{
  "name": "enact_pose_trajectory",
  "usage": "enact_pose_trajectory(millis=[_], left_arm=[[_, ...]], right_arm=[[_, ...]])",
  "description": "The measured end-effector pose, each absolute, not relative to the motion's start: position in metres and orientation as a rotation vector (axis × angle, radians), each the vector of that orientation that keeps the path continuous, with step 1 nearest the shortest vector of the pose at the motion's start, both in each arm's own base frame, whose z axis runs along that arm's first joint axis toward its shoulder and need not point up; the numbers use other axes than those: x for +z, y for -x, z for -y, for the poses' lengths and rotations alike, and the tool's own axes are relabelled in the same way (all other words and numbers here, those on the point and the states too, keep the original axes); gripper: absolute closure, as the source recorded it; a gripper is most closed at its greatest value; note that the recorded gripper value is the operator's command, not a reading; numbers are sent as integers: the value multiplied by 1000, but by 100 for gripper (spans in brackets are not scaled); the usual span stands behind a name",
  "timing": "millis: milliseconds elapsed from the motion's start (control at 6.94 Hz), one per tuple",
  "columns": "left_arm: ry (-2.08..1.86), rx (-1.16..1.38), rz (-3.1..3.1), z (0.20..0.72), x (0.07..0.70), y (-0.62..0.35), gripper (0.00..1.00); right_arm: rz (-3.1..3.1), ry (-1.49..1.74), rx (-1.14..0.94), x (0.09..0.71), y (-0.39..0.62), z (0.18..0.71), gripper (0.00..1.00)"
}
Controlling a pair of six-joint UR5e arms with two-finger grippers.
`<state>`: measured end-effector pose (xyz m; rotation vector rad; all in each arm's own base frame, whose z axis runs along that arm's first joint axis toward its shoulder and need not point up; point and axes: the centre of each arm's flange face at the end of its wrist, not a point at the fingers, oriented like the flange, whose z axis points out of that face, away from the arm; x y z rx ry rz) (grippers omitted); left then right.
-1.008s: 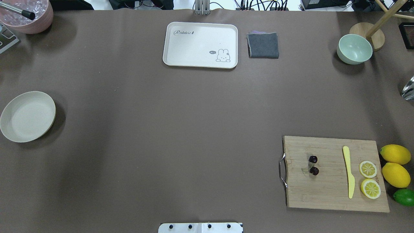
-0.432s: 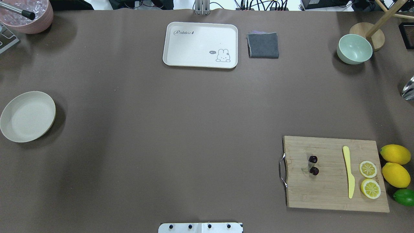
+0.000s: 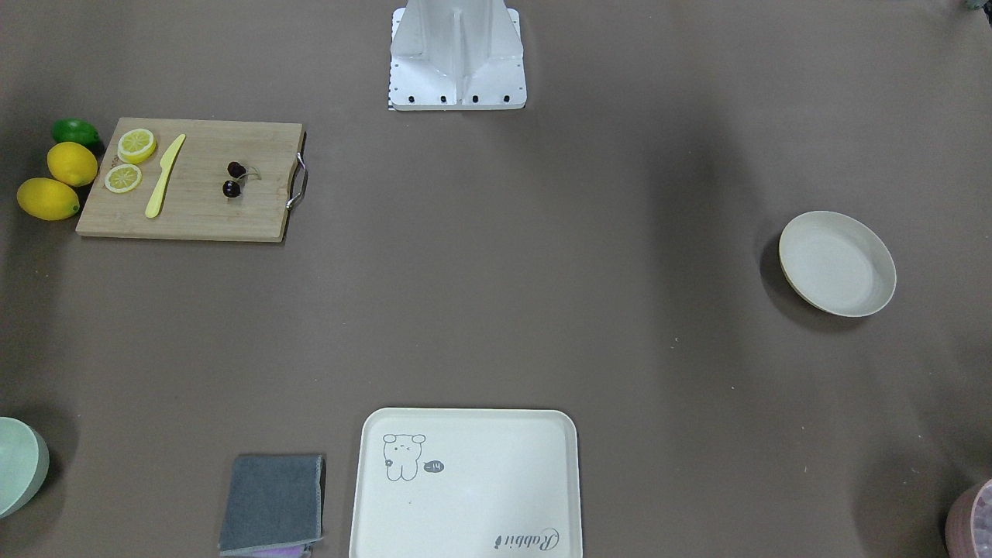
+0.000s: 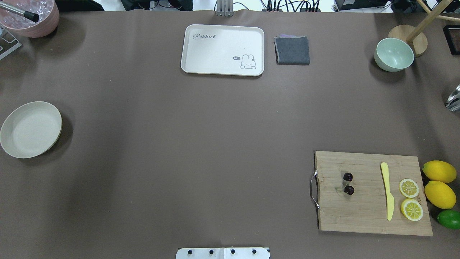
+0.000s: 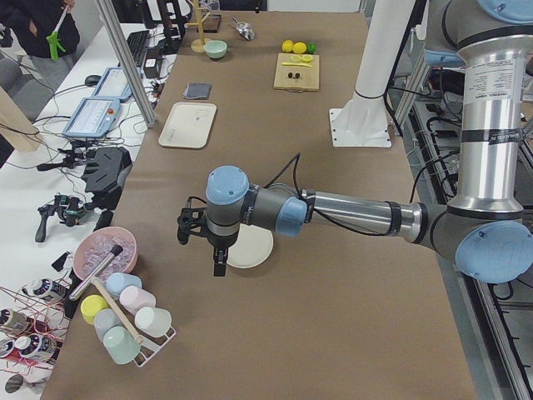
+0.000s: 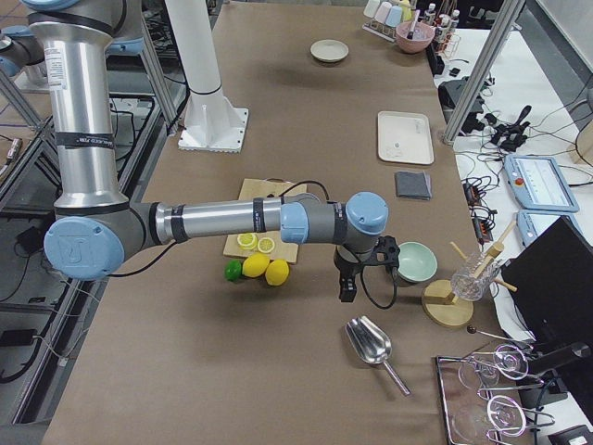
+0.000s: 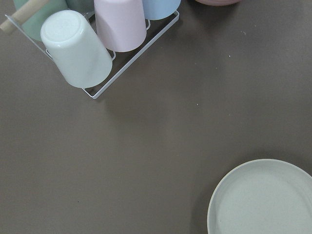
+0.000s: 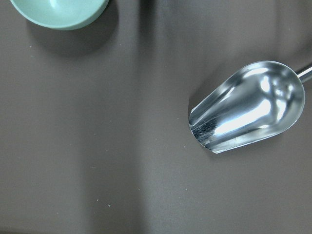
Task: Place red cherry on plate
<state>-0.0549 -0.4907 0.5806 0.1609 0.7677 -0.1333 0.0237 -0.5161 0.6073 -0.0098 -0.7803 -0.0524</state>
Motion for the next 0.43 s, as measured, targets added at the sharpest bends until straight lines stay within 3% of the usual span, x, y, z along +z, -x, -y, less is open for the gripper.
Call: enact_pose_trajectory(millis=[432], left_arm=[[-175,-127,-770,494,575,54,1]], right_arm=[[782,12,-51,608,-24,516,0]])
